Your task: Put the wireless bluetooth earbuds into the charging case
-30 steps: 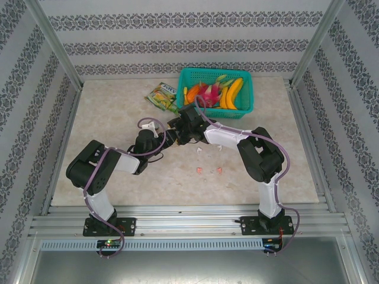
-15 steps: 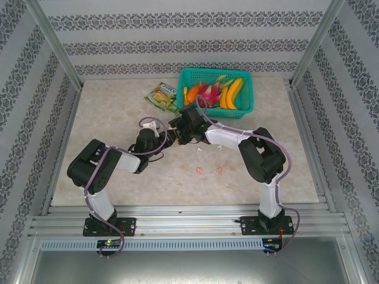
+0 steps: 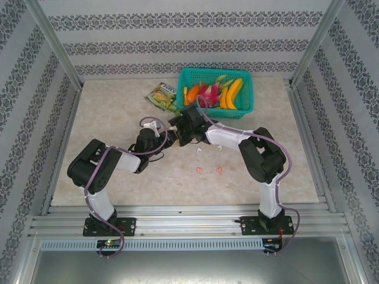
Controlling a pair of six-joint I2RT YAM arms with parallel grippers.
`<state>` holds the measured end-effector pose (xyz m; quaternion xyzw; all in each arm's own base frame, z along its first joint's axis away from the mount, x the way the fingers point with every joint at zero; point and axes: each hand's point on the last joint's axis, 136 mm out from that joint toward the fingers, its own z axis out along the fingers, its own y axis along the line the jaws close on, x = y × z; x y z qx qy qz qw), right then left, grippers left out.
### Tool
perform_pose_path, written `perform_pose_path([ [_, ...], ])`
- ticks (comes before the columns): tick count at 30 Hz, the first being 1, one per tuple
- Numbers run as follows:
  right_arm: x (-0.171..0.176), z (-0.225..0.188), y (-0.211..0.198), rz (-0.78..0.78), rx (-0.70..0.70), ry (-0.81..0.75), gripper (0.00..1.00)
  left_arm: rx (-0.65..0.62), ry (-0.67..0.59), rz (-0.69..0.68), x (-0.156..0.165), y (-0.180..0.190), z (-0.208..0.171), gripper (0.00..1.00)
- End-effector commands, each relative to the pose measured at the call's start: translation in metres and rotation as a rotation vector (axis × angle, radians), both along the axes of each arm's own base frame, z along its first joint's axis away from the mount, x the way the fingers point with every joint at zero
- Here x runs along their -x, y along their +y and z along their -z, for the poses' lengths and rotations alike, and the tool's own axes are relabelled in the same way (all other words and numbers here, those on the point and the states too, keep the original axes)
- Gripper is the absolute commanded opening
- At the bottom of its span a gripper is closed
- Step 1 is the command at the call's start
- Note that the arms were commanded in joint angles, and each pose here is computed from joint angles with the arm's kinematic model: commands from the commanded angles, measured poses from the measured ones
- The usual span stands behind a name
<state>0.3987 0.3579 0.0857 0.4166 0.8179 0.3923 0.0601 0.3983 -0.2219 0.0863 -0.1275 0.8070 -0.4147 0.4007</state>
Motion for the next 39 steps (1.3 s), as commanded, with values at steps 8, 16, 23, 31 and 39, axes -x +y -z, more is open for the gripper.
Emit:
perform_pose_path([
  [8,-0.008,-0.058,-0.065,-0.04,0.038,-0.209,0.84,0.019,-0.024,0.115,0.012,-0.004,-0.033,0.01],
  [16,0.026,-0.084,-0.09,-0.457,0.28,-0.669,0.83,0.056,-0.033,0.35,0.035,-0.001,-0.07,0.01],
  [23,0.062,-0.09,-0.071,-0.677,0.259,-0.858,0.82,0.031,-0.059,0.456,0.05,-0.005,-0.096,0.01],
  [31,0.063,-0.094,-0.047,-0.711,0.205,-0.896,0.8,0.013,-0.064,0.47,0.055,-0.004,-0.104,0.0],
  [39,0.058,-0.09,-0.037,-0.709,0.177,-0.891,0.79,0.007,-0.067,0.474,0.056,-0.004,-0.105,0.0],
])
